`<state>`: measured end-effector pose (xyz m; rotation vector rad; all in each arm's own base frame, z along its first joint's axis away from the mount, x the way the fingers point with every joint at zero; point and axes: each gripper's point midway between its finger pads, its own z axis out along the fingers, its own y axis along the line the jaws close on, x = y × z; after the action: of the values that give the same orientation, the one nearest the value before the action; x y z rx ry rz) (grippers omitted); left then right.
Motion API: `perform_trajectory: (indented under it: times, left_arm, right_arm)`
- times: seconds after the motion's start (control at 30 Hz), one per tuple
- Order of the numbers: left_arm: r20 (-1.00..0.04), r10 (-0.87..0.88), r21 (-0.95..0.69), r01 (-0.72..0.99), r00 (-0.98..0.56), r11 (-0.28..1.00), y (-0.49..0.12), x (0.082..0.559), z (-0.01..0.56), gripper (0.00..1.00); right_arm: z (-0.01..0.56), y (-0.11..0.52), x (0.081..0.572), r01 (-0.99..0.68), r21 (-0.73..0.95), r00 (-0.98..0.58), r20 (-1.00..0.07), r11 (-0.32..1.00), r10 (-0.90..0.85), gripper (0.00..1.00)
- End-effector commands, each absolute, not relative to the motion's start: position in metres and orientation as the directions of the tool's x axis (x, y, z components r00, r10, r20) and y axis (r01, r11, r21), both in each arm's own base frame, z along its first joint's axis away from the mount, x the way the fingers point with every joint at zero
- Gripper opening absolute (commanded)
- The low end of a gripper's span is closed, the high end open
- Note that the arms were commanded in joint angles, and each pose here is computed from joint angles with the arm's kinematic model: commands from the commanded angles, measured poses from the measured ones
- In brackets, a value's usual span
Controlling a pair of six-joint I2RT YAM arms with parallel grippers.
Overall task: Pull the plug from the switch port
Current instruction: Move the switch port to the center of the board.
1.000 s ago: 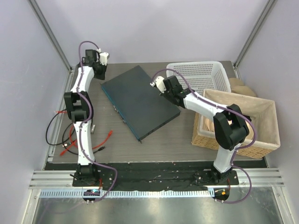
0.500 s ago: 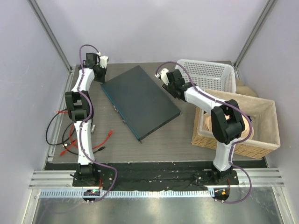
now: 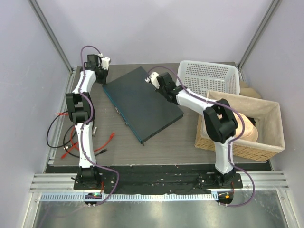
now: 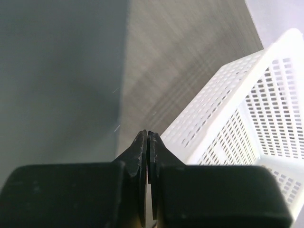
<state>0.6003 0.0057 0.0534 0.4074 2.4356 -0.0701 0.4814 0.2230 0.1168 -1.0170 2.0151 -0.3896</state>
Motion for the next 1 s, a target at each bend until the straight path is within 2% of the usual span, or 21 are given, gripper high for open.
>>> perform_trajectory:
  times: [0.0, 0.2, 0.3, 0.43, 0.47, 0.53, 0.57, 0.63, 0.8, 0.97]
  left_arm:
    - [-0.516, 0.285, -0.022, 0.345, -0.808, 0.938, -0.007, 0.562, 0.041, 0.0]
    - [-0.499, 0.291, -0.028, 0.35, -0.816, 0.936, -0.007, 0.558, 0.036, 0.0]
    - [-0.487, 0.298, -0.027, 0.355, -0.821, 0.935, -0.006, 0.555, 0.035, 0.0]
    - [-0.472, 0.307, -0.031, 0.364, -0.826, 0.931, -0.006, 0.549, 0.031, 0.0]
    - [-0.472, 0.313, -0.029, 0.37, -0.824, 0.929, -0.006, 0.548, 0.032, 0.0]
    - [-0.458, 0.319, -0.032, 0.373, -0.83, 0.927, -0.006, 0.543, 0.03, 0.0]
    - [-0.459, 0.323, -0.031, 0.378, -0.828, 0.925, -0.006, 0.541, 0.032, 0.0]
    - [-0.434, 0.335, -0.04, 0.389, -0.836, 0.92, -0.005, 0.531, 0.029, 0.0]
    - [-0.376, 0.36, -0.069, 0.413, -0.854, 0.908, -0.006, 0.495, 0.026, 0.0]
    - [-0.335, 0.382, -0.107, 0.437, -0.861, 0.893, -0.011, 0.459, 0.023, 0.0]
  right_arm:
    - [0.132, 0.201, 0.531, -0.387, -0.619, -0.361, -0.581, 0.684, -0.73, 0.03]
    - [0.089, 0.21, 0.556, -0.451, -0.636, -0.356, -0.515, 0.626, -0.78, 0.02]
    - [0.07, 0.223, 0.549, -0.557, -0.584, -0.333, -0.494, 0.59, -0.803, 0.01]
    - [0.043, 0.232, 0.516, -0.702, -0.468, -0.336, -0.446, 0.537, -0.829, 0.01]
    - [0.041, 0.243, 0.506, -0.747, -0.403, -0.324, -0.472, 0.528, -0.82, 0.01]
    - [0.031, 0.244, 0.478, -0.814, -0.305, -0.34, -0.439, 0.494, -0.831, 0.01]
    - [0.027, 0.261, 0.459, -0.87, -0.192, -0.321, -0.477, 0.453, -0.818, 0.01]
    - [0.022, 0.264, 0.433, -0.902, -0.104, -0.332, -0.457, 0.42, -0.826, 0.02]
    - [0.014, 0.29, 0.383, -0.942, -0.013, -0.296, -0.439, 0.335, -0.848, 0.02]
    - [0.013, 0.314, 0.36, -0.959, 0.016, -0.26, -0.446, 0.283, -0.856, 0.02]
